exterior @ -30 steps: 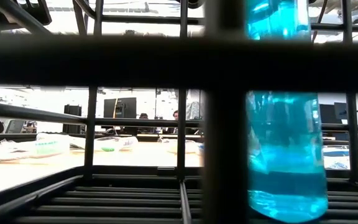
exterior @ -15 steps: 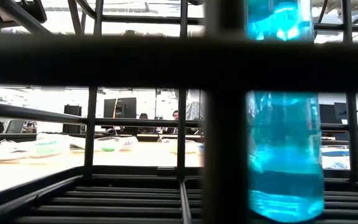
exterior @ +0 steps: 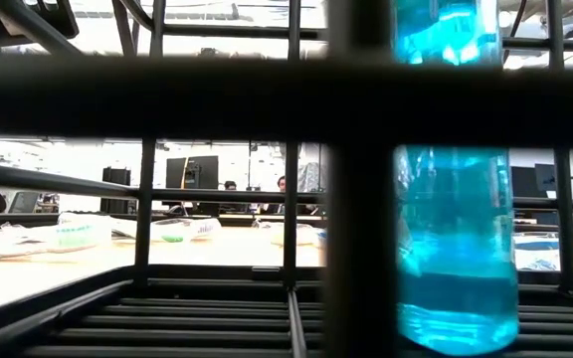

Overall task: Pick & Place toothbrushing station
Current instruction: Put the right blue toothbrush into the black mesh organizer

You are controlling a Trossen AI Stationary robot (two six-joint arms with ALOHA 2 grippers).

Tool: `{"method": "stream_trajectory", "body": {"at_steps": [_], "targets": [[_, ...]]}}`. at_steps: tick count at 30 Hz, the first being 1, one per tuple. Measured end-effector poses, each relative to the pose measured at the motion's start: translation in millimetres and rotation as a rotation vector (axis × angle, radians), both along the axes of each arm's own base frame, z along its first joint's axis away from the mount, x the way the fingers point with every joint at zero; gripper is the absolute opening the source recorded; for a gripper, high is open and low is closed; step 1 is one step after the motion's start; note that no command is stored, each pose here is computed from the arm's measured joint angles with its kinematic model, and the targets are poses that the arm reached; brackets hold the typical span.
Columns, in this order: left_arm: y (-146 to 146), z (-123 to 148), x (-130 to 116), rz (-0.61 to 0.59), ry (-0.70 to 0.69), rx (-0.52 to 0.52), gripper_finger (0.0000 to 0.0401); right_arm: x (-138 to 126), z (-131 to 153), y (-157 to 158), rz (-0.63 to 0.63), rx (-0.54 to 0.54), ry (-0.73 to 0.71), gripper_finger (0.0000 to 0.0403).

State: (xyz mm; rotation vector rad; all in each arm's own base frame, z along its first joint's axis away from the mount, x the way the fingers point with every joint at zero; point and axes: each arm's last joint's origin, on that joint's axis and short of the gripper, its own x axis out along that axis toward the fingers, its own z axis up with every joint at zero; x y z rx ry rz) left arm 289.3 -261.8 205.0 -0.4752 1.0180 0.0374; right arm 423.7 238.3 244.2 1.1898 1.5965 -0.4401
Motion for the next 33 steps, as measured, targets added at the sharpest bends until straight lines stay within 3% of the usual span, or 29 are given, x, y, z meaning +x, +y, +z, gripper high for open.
{"method": "stream_trajectory", "body": {"at_steps": [13, 22, 33], "targets": [[1.2, -0.6, 0.1, -0.019, 0.009, 0.011, 0.0, -16.4, 43.0, -22.0, 0.01, -0.096, -0.087, 0.0195], [7.7, 4.8, 1.5, -0.037, 0.014, 0.016, 0.0, -37.2, 91.5, -41.0, -0.008, -0.205, -0.247, 0.011], [36.2, 54.2, -1.4, -0.035, -0.134, 0.051, 0.0, -68.3, 145.2, -61.1, -0.05, -0.455, -0.5, 0.0022]]}}
